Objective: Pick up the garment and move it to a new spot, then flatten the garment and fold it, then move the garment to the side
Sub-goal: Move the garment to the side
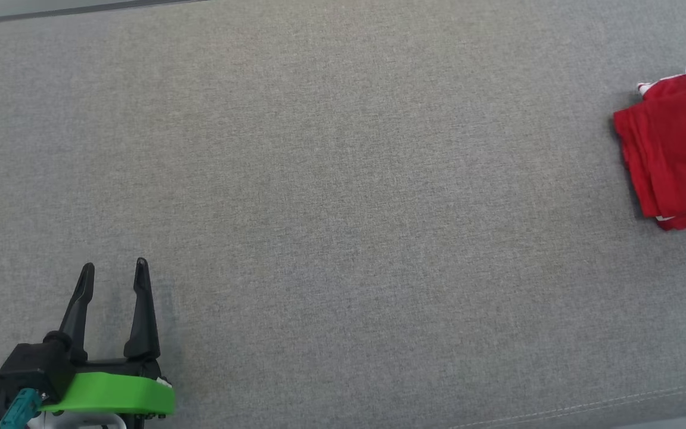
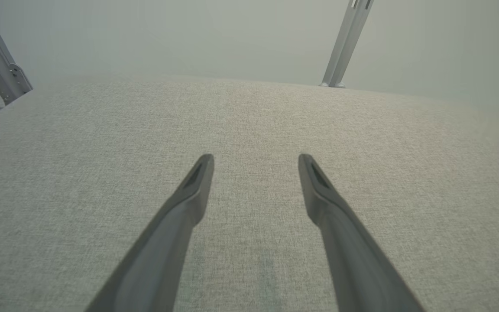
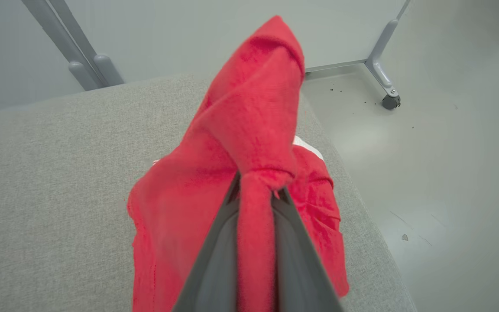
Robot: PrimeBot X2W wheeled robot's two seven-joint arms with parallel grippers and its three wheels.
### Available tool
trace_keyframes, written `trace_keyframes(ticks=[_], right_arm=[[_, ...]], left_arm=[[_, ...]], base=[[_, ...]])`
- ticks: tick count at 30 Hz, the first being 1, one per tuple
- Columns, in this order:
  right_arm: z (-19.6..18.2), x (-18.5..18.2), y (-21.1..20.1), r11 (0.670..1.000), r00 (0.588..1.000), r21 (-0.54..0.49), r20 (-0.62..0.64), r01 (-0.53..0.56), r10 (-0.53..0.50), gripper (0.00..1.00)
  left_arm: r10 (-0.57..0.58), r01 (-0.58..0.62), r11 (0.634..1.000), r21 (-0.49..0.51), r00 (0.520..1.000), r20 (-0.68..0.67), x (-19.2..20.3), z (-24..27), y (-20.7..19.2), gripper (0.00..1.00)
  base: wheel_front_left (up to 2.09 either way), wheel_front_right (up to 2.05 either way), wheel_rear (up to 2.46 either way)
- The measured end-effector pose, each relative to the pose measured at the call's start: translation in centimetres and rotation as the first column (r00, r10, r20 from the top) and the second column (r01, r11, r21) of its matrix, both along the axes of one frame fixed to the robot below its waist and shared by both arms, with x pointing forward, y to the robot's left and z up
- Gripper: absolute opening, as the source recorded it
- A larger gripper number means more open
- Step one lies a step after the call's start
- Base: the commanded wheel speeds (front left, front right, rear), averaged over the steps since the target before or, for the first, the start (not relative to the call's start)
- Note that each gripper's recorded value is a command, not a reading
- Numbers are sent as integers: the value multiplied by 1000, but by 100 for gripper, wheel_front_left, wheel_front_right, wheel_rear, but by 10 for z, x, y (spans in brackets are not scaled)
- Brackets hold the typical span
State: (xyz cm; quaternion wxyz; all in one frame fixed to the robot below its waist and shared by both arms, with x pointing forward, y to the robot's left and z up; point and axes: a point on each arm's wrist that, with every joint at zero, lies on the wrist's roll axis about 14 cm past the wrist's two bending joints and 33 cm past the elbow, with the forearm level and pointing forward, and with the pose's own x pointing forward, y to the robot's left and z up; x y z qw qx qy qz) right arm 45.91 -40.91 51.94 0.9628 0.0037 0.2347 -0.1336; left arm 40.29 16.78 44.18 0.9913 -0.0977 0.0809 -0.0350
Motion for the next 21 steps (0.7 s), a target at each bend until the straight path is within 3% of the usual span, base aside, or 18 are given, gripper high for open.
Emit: trace_keyframes(ticks=[11, 12, 14, 18, 21], right_arm=[[0, 7, -36, 991, 995, -91, 38, 97, -94, 0], [0, 4, -44, 987, 992, -104, 39, 120, -116, 8], [1, -3, -62, 973, 987, -162, 37, 162, -158, 100], [-11, -11, -73, 960, 979, -195, 20, 202, -201, 100], [-4, -8, -74, 954, 977, -215, 77, 210, -197, 100]], left_arm=[[-29, 30, 999, 12, 999, -34, 8, -14, -5, 100], [-29, 30, 999, 12, 999, -35, 8, -14, -5, 100], [-30, 31, 999, 12, 999, -37, 8, -15, -6, 100], [-32, 33, 999, 10, 999, -40, 7, -15, -7, 100], [-28, 28, 1000, 14, 999, -36, 7, -13, -5, 100]], base=[[0, 0, 0], [0, 0, 0], [0, 0, 0], [0, 0, 0], [0, 0, 0]])
